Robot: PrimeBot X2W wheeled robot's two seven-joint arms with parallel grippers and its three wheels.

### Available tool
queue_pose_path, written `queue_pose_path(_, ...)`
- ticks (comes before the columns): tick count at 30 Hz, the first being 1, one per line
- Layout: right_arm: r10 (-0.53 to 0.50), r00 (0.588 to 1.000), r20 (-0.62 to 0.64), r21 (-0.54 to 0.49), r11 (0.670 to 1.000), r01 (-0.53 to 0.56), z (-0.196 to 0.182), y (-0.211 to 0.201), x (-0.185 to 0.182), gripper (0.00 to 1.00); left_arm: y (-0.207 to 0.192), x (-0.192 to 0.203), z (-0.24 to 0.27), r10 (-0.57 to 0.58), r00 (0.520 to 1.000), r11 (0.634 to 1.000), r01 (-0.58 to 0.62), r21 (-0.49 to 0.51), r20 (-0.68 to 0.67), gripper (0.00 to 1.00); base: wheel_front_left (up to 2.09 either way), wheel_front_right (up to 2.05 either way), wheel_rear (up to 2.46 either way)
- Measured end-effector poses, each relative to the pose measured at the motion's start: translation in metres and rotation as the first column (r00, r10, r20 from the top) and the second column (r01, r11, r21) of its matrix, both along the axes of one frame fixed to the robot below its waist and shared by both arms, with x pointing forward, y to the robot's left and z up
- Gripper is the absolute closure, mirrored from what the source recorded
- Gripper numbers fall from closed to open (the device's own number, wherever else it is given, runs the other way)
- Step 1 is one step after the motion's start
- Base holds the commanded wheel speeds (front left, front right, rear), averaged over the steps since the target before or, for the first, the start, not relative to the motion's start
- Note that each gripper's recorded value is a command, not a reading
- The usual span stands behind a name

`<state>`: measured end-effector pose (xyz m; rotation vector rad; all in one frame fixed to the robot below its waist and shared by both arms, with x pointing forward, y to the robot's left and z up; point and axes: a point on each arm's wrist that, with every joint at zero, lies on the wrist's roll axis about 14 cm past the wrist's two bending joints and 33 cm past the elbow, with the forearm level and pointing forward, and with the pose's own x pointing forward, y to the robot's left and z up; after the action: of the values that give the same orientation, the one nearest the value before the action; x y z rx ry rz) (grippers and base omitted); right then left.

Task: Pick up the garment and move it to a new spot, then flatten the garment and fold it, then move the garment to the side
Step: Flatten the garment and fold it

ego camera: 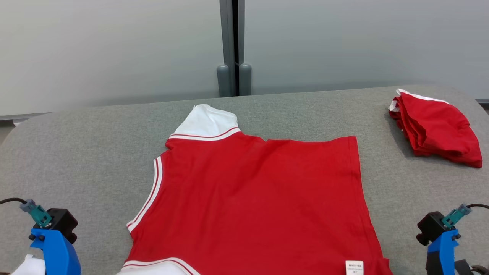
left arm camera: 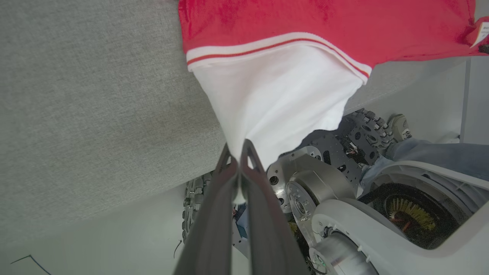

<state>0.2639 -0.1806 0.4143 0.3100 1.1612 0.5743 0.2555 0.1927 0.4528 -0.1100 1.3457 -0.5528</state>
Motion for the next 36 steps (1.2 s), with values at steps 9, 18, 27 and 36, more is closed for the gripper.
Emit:
queue_pose_path(9, -0.029, 0.999, -0.043, -0.021, 0.999, 0.028, 0.0, -0.014, 0.006, 1.0, -0.016, 0.021, 0.018, -0.033, 0.998, 0.999, 0.034, -0.03, 0.044, 1.0, 0.0, 0.0, 0.0)
queue_pose_path(18, -0.112, 0.994, -0.016, 0.027, 0.993, 0.112, 0.01, -0.009, 0.058, 1.0, -0.038, 0.083, 0.022, -0.043, 0.995, 0.998, 0.047, -0.048, 0.084, 1.0, 0.0, 0.0, 0.0)
queue_pose_path(27, -0.236, 0.971, -0.029, -0.018, 0.972, 0.236, -0.002, -0.03, 0.099, 1.0, -0.059, 0.146, 0.006, 0.001, 0.994, 0.998, 0.005, -0.057, 0.109, 1.0, 0.0, 0.0, 0.0)
queue_pose_path(36, -0.277, 0.961, 0.016, 0.024, 0.961, 0.277, -0.004, -0.013, 0.126, 0.0, -0.067, 0.169, -0.021, 0.048, 0.994, 0.997, -0.041, -0.065, 0.102, 0.0, 0.0, 0.0, 0.0)
